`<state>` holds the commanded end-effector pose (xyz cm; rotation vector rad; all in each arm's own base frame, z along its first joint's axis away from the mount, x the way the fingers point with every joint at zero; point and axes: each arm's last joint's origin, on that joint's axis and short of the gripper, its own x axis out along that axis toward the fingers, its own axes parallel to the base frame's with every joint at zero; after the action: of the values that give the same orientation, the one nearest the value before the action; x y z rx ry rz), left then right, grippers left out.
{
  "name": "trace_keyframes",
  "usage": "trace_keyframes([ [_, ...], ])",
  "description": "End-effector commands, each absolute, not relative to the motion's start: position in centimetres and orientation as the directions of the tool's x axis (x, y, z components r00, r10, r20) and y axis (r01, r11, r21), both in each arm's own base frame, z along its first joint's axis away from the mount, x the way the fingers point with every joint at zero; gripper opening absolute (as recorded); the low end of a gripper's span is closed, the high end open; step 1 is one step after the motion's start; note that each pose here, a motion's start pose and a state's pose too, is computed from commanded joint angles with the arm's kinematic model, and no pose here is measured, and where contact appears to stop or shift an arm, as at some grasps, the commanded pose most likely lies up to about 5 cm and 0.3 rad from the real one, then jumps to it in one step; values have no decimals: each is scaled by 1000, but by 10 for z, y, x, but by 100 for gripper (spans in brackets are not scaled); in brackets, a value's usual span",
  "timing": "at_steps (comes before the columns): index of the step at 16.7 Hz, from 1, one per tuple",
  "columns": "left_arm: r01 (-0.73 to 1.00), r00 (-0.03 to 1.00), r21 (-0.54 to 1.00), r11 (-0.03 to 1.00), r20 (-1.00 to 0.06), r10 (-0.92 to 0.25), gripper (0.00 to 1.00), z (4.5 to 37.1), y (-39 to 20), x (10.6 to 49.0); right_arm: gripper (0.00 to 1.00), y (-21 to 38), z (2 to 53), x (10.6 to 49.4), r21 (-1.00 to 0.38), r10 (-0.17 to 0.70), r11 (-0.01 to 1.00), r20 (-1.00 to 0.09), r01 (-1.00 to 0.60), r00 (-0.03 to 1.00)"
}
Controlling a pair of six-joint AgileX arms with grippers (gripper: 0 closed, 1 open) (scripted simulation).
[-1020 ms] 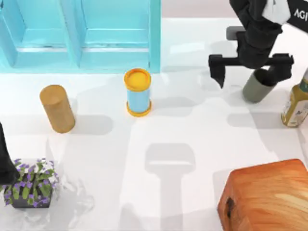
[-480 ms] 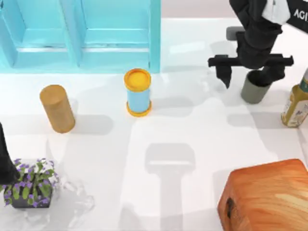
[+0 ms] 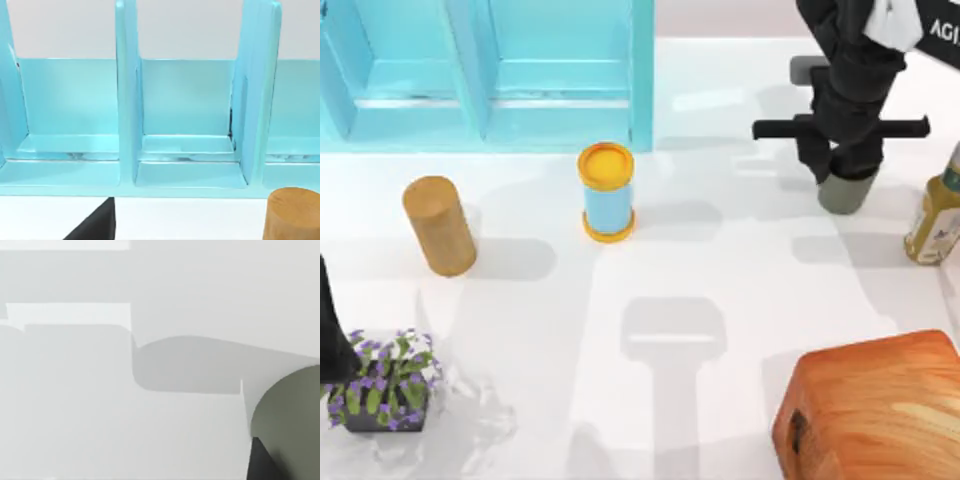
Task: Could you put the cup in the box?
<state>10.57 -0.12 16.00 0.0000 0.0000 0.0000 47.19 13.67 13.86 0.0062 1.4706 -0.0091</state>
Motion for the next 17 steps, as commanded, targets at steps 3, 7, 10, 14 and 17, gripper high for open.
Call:
trace_keyframes([
  [3, 0, 1000, 0, 1000, 0, 0, 100, 160, -1, 106, 0, 137, 139, 472, -1, -2, 1000, -995, 10, 100],
  [7, 0, 1000, 0, 1000, 0, 0, 100, 160, -1, 106, 0, 137, 139, 472, -1, -2, 1000, -995, 10, 100],
  [10, 0, 1000, 0, 1000, 0, 0, 100, 160, -1, 106, 0, 133, 145, 472, 6, 5, 1000, -994, 10, 110],
  [14, 0, 1000, 0, 1000, 0, 0, 100, 160, -1, 106, 0, 84, 206, 468, 60, 59, 998, -976, 1, 209],
  [17, 0, 1000, 0, 1000, 0, 0, 100, 160, -1, 106, 0, 24, 277, 439, 81, 81, 997, -940, -14, 331],
])
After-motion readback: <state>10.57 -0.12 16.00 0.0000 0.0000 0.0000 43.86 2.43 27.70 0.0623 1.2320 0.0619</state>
